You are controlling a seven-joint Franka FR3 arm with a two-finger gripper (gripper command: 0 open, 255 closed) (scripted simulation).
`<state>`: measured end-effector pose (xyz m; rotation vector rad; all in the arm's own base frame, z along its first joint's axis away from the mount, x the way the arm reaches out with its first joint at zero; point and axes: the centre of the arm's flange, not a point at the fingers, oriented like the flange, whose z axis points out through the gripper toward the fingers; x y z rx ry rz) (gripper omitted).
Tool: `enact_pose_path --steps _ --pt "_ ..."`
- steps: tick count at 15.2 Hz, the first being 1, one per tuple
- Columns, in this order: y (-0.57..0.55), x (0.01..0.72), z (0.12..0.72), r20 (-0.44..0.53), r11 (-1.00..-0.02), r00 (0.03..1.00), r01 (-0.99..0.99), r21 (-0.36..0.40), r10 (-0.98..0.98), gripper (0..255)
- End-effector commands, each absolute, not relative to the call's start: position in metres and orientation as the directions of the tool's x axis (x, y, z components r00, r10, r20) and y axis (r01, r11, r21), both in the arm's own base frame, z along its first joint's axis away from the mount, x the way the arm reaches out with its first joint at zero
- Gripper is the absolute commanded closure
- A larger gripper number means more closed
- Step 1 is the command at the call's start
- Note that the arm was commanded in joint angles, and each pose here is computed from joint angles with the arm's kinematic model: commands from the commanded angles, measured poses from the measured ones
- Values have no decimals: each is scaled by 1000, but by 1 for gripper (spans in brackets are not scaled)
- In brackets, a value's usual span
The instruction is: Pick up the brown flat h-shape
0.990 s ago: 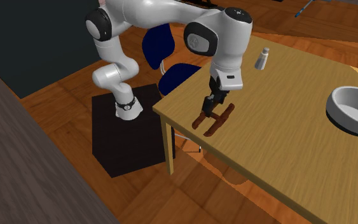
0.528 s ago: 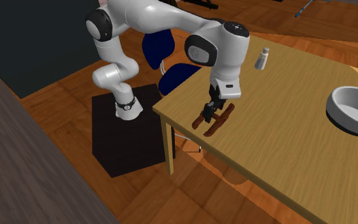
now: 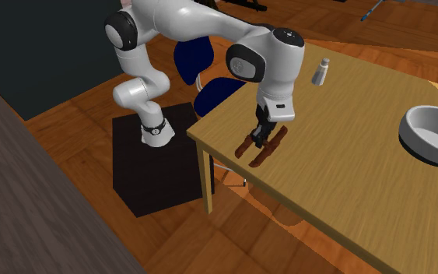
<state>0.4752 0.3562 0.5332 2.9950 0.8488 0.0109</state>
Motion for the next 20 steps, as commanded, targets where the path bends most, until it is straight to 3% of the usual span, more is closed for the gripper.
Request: enact_pose_path --steps 1,20 --pt "356 477 529 -5 -852 852 523 29 523 255" --pt "356 476 611 -5 -852 852 523 29 523 255"
